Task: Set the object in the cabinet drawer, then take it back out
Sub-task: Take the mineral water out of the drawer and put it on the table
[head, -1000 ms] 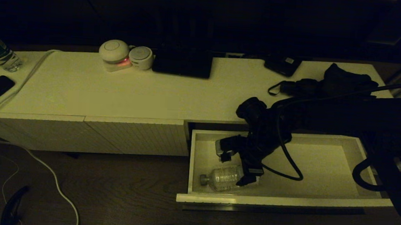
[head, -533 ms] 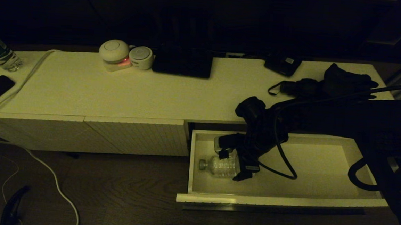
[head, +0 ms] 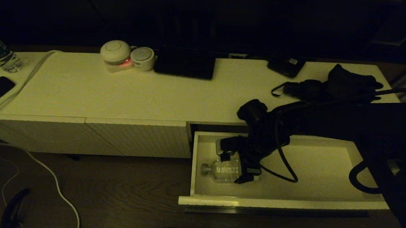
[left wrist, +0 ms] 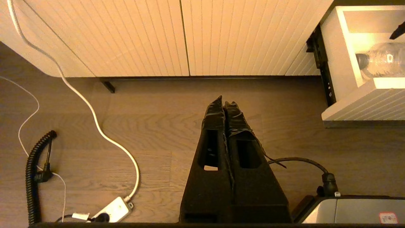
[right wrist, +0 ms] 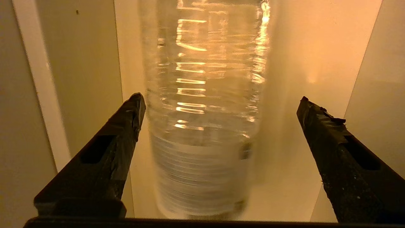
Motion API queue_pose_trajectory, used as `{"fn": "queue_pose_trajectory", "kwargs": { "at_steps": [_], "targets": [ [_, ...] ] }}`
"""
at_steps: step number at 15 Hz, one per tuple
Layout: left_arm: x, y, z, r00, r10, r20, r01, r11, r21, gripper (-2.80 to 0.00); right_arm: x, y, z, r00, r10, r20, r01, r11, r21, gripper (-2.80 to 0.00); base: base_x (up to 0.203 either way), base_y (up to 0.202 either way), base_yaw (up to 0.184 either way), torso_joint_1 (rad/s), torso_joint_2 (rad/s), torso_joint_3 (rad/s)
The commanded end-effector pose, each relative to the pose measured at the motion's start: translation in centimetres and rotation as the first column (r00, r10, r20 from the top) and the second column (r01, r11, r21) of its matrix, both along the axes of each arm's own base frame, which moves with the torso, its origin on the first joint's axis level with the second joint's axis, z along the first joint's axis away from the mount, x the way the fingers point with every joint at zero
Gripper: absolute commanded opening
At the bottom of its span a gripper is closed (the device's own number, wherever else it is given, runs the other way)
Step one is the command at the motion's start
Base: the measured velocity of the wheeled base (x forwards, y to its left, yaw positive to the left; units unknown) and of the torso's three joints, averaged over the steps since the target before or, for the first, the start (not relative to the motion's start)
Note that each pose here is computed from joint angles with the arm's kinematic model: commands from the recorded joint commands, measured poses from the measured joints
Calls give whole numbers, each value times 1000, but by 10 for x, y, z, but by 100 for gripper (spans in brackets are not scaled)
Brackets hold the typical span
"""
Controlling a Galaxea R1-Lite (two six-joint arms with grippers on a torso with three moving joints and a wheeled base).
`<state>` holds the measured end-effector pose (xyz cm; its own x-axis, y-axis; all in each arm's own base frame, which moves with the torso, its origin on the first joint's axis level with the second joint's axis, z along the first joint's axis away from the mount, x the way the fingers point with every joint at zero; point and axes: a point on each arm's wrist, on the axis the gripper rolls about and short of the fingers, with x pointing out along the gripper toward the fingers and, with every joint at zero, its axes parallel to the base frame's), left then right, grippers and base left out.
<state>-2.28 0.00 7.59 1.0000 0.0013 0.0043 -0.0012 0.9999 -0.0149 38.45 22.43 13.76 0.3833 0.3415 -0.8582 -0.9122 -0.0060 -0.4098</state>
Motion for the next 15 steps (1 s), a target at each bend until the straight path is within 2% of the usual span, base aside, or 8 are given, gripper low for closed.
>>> {"fn": "queue_pose_trajectory", "kwargs": {
  "at_steps": [1,15],
  "targets": [
    [0,0,0,1000,0,2,0,1000,0,-280,0,0,-3,1000,0,-9,0,1000,-3,0,0,0,0,0,0,0],
    [0,0,0,1000,0,1,0,1000,0,-280,2,1,-8,999,-33,-29,33,999,7,0,0,0,0,0,0,0]
  ]
}}
